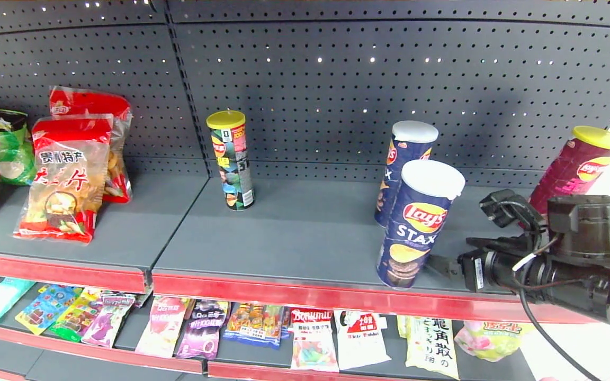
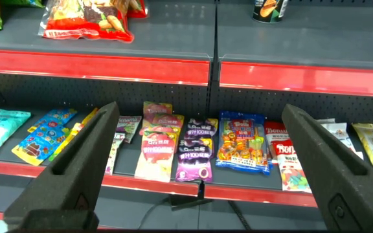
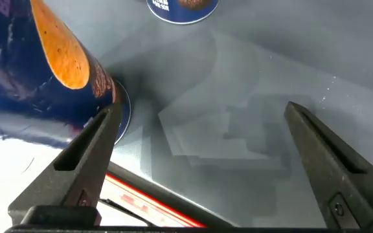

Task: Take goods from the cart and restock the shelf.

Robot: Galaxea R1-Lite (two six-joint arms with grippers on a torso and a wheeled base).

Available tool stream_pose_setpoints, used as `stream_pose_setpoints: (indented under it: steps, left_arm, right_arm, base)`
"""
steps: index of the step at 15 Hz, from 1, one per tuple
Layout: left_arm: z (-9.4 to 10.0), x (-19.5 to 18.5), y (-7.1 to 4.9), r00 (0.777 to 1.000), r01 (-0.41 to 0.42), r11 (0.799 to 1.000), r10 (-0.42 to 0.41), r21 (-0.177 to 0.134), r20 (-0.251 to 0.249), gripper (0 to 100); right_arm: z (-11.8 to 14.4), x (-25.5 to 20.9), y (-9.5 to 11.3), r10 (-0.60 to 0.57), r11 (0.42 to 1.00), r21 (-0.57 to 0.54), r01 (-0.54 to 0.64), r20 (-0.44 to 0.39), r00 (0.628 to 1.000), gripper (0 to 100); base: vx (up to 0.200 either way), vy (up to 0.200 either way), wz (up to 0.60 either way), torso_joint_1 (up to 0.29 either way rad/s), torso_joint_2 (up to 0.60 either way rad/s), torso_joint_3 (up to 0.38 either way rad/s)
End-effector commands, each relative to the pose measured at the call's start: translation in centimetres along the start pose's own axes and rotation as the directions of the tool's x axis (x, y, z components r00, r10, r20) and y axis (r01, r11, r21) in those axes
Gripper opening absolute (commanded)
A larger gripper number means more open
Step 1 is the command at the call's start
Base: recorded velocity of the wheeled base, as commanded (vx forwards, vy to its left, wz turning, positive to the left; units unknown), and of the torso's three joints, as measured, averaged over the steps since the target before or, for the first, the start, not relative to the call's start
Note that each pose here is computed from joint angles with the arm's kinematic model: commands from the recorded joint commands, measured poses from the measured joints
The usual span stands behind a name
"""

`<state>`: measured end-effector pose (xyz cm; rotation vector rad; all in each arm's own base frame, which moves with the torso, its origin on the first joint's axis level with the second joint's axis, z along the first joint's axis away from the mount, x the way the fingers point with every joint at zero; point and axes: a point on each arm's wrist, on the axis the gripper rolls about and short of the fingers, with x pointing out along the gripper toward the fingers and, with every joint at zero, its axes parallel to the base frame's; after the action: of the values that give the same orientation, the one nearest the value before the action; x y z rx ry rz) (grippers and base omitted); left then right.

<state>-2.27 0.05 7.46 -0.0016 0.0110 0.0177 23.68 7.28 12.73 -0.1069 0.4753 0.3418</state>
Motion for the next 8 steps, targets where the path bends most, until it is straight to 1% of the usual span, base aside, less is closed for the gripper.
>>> stream_pose_setpoints:
  steps: [1,4,6,8]
  left_arm:
    - [0.00,0.01,0.00,1.000,-0.001,1.000,0.001,0.000,-0.001,100]
    - [0.00,0.01,0.00,1.000,-0.001,1.000,0.001,0.000,-0.001,100]
    - [0.00,0.01,0.00,1.000,-0.001,1.000,0.001,0.000,-0.001,100]
    - [0.00,0.01,0.00,1.000,-0.001,1.000,0.001,-0.001,-0.001,100]
  right_arm:
    - [0.12,0.11,0.15,0.006,1.000,-0.002,-0.006,0.003,1.000,100]
    - [0.03,0.10,0.15,0.004,1.000,-0.003,-0.004,0.000,1.000,100]
    - [-0.56,-0.04,-0.14,-0.016,1.000,0.003,0.016,-0.022,1.000,100]
    - [-0.72,-0.11,-0.23,-0.029,1.000,0.006,0.030,-0.027,0.999,100]
  base:
    - [0.000,0.000,0.00,0.000,0.00,0.000]
    - [0.000,0.000,0.00,0.000,0.00,0.000]
    - [0.000,0.000,0.00,0.000,0.00,0.000]
    - [0.000,0.000,0.00,0.000,0.00,0.000]
